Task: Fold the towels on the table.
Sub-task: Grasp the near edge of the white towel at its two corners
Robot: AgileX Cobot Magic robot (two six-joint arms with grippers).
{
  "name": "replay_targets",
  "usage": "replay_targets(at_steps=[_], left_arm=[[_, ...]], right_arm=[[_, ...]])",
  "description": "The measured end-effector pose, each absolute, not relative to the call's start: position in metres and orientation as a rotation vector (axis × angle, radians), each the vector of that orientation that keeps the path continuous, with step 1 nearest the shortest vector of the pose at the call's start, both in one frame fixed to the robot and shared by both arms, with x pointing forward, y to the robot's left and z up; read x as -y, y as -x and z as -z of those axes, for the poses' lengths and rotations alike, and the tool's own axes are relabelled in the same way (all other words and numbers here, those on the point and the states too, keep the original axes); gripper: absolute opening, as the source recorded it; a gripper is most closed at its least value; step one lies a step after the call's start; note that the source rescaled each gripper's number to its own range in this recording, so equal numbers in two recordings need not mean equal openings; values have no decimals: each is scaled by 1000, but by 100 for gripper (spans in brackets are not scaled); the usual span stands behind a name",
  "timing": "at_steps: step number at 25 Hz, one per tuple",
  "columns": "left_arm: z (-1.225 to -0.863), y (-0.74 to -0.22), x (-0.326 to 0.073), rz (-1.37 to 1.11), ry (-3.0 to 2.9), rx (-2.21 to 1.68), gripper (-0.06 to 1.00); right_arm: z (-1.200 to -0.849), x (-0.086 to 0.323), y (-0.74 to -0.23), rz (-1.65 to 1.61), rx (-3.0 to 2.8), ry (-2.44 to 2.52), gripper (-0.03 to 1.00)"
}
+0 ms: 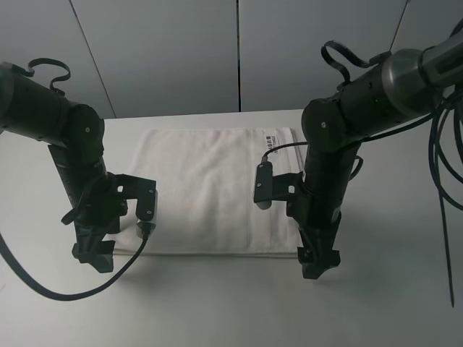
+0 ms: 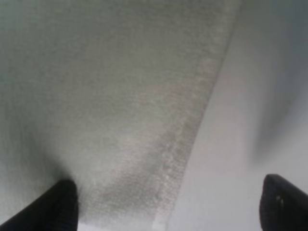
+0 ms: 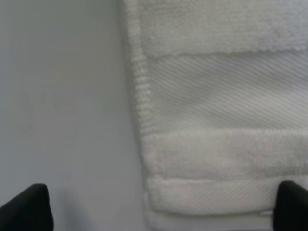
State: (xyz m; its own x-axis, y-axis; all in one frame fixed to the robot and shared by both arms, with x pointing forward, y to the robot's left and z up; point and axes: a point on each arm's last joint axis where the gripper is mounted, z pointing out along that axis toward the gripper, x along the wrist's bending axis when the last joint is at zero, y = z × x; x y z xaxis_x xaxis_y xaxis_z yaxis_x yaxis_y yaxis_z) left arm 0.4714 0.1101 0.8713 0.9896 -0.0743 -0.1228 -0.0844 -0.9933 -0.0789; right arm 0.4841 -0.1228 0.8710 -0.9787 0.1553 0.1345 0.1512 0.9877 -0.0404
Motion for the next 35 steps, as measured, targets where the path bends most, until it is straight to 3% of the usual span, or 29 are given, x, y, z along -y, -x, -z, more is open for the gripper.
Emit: replay_targets(at_steps=[12,15,19,30,35], left_arm=[[-871,-472,-110,-179,3052,-119,98],[-871,-472,-110,-179,3052,-116,98],[-871,-472,-110,-175,3053,-108,96],[-871,-472,-110,-166,3052,-95,95],[-871,-472,-110,-166,3052,-95,95]], right_arm=[[-868,113,-482,-65,3088,121,98],[-867,113,-483,-64,3096,137,90],[-867,112,-485,-49,3114,158,71],[-867,111,-486,-29,3126,216,66],[-865,110,-487,-20,3132,240,44]])
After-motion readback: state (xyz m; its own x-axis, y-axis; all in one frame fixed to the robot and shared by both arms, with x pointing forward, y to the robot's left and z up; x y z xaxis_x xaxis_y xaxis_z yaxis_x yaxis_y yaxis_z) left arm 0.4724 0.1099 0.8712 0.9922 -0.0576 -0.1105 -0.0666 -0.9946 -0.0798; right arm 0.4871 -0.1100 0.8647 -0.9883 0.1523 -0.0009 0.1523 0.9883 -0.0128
